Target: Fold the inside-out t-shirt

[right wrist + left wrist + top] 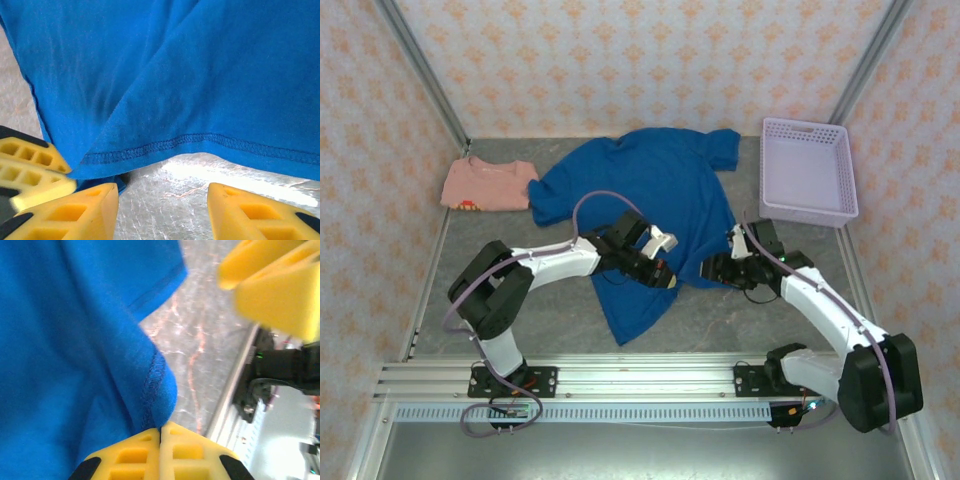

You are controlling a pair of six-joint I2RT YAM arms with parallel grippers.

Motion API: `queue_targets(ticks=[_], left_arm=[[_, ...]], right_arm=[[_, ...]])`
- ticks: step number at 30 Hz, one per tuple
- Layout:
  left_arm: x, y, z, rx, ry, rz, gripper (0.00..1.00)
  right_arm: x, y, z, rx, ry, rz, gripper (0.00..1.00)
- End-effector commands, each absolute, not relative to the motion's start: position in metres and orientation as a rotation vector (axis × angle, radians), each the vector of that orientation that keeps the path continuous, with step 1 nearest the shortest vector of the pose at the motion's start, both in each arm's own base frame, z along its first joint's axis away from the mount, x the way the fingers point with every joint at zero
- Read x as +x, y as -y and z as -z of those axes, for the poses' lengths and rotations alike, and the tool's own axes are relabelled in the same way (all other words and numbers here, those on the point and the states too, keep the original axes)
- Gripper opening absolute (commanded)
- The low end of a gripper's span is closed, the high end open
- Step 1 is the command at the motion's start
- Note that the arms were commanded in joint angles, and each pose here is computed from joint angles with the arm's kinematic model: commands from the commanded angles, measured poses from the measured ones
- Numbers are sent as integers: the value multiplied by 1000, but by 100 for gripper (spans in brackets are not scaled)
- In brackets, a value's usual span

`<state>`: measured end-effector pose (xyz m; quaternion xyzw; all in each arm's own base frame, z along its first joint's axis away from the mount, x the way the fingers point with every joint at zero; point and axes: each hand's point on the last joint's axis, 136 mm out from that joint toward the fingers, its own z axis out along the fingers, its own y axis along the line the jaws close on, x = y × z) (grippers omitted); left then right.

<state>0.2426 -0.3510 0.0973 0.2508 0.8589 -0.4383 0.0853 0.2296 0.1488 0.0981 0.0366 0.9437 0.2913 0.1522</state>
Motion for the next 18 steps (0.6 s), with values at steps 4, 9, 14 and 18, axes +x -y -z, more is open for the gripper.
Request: queue_targets(ticks=[4,9,14,18], left_arm=[[231,363,-108,767,-2504,1457,0],[234,364,-101,766,-2524,1431,1],[234,360,-97,772,-2547,1389,2],[233,355,-92,777,-2559,1355,6]], right_arm=[[219,-181,-84,63,-2688,-1011,49],[223,-192,-63,69,-2710,-997,53],[245,-195,-58,146,-2651,-987,43],[266,-189,-66,167,-2583,-899,15]])
